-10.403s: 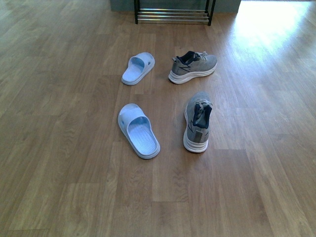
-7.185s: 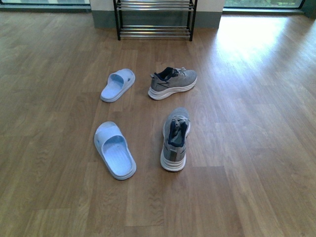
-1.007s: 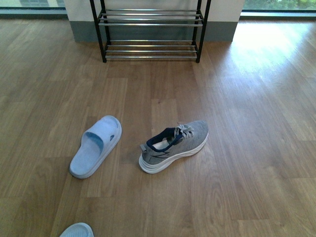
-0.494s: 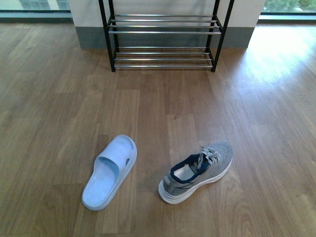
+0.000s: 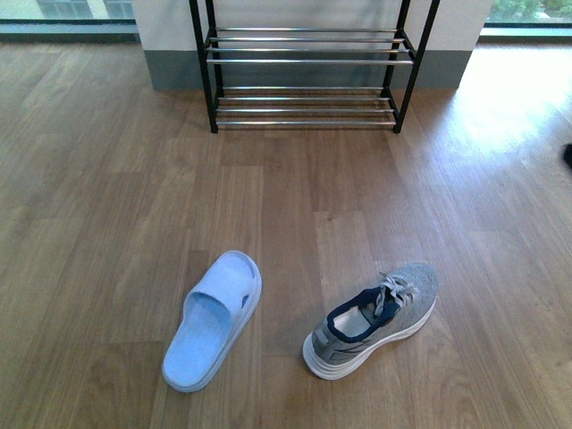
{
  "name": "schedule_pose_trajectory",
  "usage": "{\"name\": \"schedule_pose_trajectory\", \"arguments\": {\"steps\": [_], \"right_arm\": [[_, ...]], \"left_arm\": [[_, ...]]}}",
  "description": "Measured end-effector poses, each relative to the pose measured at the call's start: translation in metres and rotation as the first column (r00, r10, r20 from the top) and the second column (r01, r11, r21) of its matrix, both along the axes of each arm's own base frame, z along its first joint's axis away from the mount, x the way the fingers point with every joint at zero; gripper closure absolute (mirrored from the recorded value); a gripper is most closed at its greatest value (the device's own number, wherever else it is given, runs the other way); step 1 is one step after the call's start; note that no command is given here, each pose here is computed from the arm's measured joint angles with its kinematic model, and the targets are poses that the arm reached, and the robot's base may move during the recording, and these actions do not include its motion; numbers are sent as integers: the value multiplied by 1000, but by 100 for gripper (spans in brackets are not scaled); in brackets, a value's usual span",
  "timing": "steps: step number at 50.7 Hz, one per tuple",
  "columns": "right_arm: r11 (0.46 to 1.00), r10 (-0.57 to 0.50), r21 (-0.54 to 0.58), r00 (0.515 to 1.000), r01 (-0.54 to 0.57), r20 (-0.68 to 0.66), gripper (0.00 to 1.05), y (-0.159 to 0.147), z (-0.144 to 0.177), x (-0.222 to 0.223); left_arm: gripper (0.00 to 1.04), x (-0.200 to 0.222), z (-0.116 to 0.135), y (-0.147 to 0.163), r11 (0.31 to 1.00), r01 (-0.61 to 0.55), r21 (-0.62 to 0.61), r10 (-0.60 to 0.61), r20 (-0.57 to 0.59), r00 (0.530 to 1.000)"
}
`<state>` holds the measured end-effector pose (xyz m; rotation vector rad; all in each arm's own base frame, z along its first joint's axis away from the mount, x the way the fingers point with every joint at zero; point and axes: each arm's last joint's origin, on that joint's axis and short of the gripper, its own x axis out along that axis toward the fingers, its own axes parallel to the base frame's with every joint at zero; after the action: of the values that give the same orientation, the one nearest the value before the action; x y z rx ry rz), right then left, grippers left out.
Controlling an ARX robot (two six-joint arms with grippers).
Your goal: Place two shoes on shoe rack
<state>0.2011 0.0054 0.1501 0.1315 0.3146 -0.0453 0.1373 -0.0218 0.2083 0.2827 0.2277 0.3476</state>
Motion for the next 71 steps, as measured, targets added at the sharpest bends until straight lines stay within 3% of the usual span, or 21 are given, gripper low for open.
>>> {"name": "schedule_pose_trajectory", "arguments": {"steps": [8,14,28,39,47,55,71], "right_arm": [[1000,19,25,950,-11,-312,9,9,-65,56],[999,15,33,900,0,-437,9,13,-107,77],[992,-13,96,826,82,-563,9,15,-167,117],[961,-91,133,730,244,-677,9,1,-214,133],[922,-103,189,682,339,-724,9,-6,-232,135],[856,41,379,683,352,-729,9,-2,-230,136],[867,49,382,705,322,-707,9,15,-235,157]], "left_arm": [[103,0,0,0,1000,1,0,-1,0,1000],[103,0,0,0,1000,0,0,0,0,1000],[103,0,0,0,1000,1,0,-1,0,1000],[103,0,0,0,1000,0,0,0,0,1000],[103,0,0,0,1000,1,0,-1,0,1000],[103,0,0,0,1000,1,0,-1,0,1000],[103,0,0,0,1000,1,0,-1,0,1000]]}}
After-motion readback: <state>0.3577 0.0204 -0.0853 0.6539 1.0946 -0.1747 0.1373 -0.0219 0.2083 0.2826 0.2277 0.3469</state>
